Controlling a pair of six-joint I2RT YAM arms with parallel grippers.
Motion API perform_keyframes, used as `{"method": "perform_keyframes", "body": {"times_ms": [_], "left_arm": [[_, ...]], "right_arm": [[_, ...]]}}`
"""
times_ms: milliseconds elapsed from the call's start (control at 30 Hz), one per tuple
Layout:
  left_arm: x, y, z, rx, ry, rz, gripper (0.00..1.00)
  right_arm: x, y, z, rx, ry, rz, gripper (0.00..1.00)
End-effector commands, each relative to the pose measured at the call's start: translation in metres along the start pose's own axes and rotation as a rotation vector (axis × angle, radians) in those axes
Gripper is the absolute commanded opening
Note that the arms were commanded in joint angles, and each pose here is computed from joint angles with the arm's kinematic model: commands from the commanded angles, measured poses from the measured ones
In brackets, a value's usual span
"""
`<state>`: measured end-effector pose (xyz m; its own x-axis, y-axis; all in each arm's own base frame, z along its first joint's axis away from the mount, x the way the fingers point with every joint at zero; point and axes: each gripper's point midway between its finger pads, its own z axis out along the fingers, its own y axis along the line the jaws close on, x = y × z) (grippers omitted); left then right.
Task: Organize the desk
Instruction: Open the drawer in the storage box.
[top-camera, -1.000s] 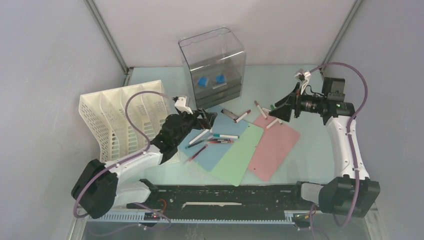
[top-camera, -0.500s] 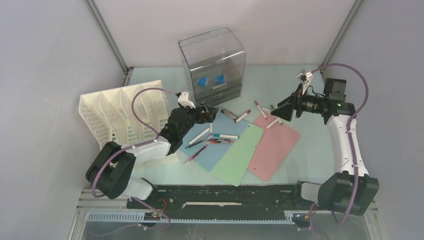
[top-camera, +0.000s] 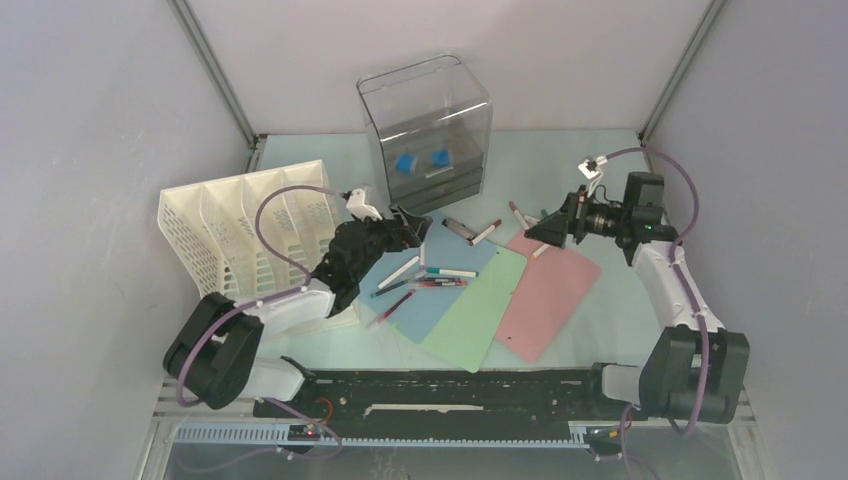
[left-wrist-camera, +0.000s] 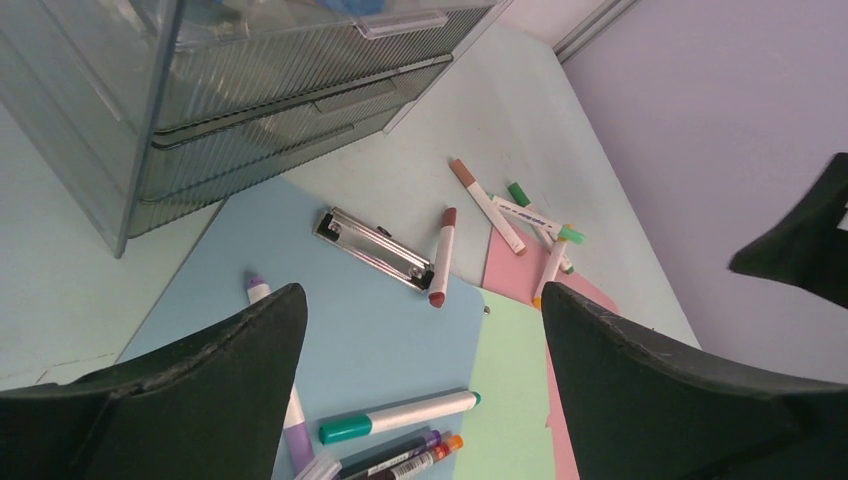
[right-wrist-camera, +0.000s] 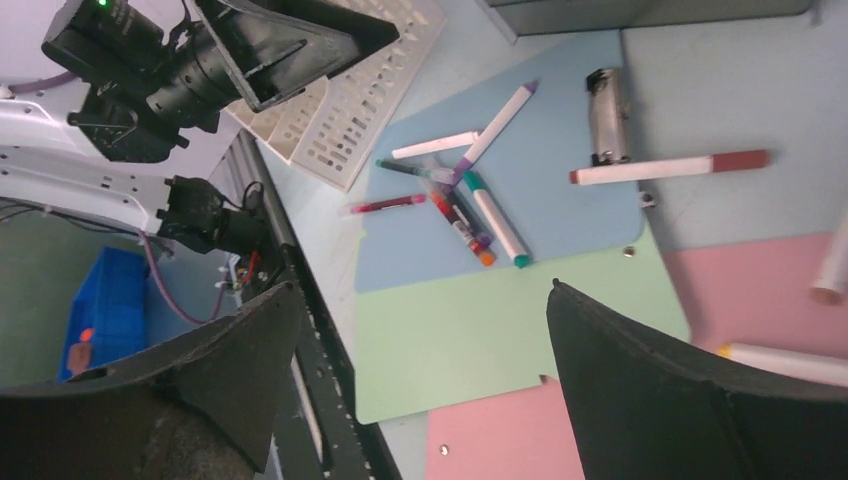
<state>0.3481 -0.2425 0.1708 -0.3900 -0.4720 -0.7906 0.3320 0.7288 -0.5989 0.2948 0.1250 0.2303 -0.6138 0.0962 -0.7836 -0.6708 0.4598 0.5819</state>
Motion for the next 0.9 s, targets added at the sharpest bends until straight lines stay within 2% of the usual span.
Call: {"method": "perform_keyframes", "body": {"times_ms": [0, 300, 467, 533, 700, 867], "left_arm": [[-0.024, -0.009, -0.017, 0.012, -0.066, 0.04, 0.94], [-0.038, -0.002, -0.039, -0.03, -0.06, 0.113, 1.0], [-0.043, -0.001, -0.051, -0.04, -0.034, 0.137, 1.0], [-0.046, 0.0, -0.057, -0.045, -0.038, 0.148, 1.0], [-0.045, 0.002, -0.066, -0.054, -0.034, 0.158, 1.0], [-0.043, 0.003, -0.072, -0.055, -0.038, 0.144, 1.0]], "right_arm": [[-0.017, 0.005, 0.025, -0.02, -0.039, 0.005, 1.0], [-0.017, 0.005, 0.094, -0.141, -0.024, 0.145, 0.98], [-0.045, 0.001, 0.129, -0.181, -0.163, 0.229, 0.94], [-0.048, -0.01, 0.144, -0.157, -0.209, 0.299, 0.93], [-0.035, -0.037, 0.182, -0.054, -0.202, 0.472, 0.88], [-0.021, -0.06, 0.204, 0.094, -0.196, 0.551, 0.86]]}}
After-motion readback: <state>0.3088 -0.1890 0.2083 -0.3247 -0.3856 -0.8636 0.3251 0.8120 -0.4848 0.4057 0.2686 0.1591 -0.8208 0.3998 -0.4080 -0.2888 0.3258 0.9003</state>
